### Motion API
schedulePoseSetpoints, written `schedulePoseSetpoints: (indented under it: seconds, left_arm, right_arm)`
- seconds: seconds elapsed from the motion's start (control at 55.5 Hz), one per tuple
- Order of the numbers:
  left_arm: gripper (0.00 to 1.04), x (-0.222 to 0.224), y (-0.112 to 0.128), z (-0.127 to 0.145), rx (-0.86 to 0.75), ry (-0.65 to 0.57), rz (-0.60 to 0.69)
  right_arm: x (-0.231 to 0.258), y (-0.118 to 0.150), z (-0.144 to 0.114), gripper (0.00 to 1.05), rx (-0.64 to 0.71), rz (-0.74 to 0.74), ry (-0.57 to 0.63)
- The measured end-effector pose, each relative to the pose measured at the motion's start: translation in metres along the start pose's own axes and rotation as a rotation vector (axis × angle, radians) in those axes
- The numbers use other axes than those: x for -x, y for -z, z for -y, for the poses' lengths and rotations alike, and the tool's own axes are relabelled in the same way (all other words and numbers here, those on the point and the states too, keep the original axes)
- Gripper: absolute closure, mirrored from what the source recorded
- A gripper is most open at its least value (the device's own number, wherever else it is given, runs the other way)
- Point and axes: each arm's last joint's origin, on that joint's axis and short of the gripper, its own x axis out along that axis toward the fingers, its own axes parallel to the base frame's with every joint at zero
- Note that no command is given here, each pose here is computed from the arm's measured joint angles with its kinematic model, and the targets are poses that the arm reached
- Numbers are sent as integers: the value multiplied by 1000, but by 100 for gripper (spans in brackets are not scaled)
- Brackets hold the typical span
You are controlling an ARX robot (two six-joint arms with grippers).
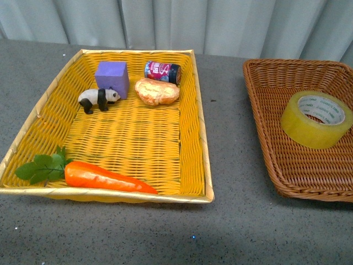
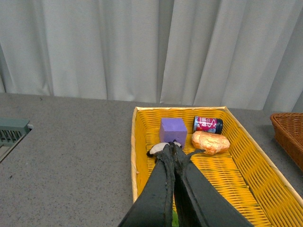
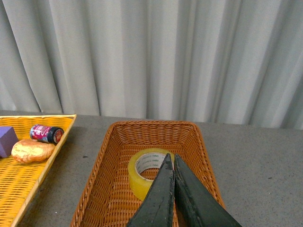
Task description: Move tape to another basket
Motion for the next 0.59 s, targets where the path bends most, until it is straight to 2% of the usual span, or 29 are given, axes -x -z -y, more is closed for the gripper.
schedulePoseSetpoints:
  seconds: [0.252,0.325,0.541,0.595]
  left_arm:
    - [101,5,0,0,0,0,0]
    - [101,11,5,0,0,-1,-35]
    - [101,15,3,0,0,0,-7]
    - [91,15,3,0,0,0,-7]
  right_arm:
    - [8,4,0,104,0,-27,-1]
    - [12,3,0,104,0,-14,-1]
    - [13,3,0,104,0,-6,-1]
    - [13,3,0,98,0,-5,-1]
